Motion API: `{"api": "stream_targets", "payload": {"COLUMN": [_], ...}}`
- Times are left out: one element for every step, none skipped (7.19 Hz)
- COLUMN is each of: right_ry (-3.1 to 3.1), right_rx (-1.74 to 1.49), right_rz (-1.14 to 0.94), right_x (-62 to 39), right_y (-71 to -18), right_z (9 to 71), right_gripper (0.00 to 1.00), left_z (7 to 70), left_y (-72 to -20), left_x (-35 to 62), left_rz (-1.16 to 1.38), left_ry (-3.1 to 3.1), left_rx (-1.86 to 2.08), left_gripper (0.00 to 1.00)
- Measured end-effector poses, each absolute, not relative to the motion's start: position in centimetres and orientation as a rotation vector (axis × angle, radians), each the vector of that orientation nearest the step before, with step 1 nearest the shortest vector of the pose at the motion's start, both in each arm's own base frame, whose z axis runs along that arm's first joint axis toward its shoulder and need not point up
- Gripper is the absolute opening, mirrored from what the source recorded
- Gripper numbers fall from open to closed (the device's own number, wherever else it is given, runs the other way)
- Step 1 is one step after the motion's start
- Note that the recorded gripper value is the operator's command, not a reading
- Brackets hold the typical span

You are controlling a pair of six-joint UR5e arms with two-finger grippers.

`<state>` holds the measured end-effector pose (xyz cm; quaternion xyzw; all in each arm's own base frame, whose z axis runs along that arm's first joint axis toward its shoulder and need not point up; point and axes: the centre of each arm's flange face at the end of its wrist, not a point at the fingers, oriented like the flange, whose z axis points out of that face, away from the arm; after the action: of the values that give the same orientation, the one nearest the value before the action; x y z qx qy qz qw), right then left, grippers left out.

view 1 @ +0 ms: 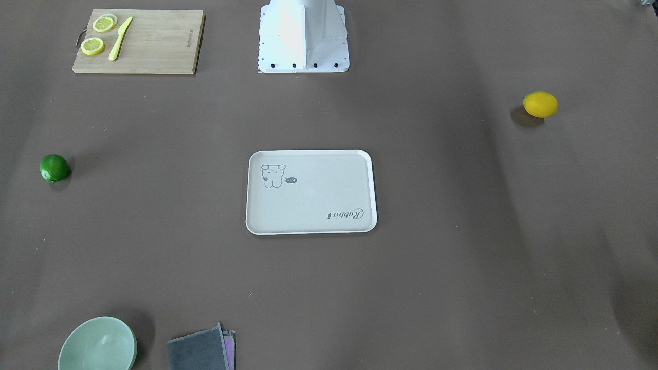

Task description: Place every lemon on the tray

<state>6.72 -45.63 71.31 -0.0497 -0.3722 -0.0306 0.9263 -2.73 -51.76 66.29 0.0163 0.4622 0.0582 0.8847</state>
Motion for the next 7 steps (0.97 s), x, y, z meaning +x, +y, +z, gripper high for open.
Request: {"api": "stream_targets", "payload": {"right_ry": [-0.765, -0.768, -0.770, -0.771, -0.773, -0.774, -0.774], "right_rx": [-0.103, -0.104, -0.103, -0.103, -0.103, -0.104, -0.106], "right_rz": [-0.063, -0.062, -0.063, -0.063, -0.063, -0.063, -0.063], "right_x": [6.7, 6.6, 6.6, 6.6, 6.5, 6.5, 6.5], "right_y": [-45.6, -45.5, -45.5, -45.5, -45.5, -45.5, -45.5], "right_z": [71.4, 71.4, 71.3, 71.3, 71.3, 71.4, 71.4], "right_gripper": [1.00, 1.00, 1.00, 1.00, 1.00, 1.00, 1.00], "left_z": [67.6, 68.4, 68.3, 67.9, 67.6, 67.6, 67.8], "left_y": [-49.6, -47.6, -46.0, -44.4, -42.7, -41.2, -40.1], "left_x": [-1.8, -0.8, 0.7, 2.2, 3.3, 3.8, 4.0], "left_rz": [0.085, 0.010, -0.067, -0.152, -0.236, -0.334, -0.433], "left_ry": [0.970, 0.982, 0.999, 1.004, 1.010, 1.031, 1.041], "left_rx": [-0.015, -0.087, -0.167, -0.254, -0.340, -0.436, -0.526], "left_gripper": [0.98, 0.98, 0.98, 0.98, 0.98, 0.98, 0.98]}}
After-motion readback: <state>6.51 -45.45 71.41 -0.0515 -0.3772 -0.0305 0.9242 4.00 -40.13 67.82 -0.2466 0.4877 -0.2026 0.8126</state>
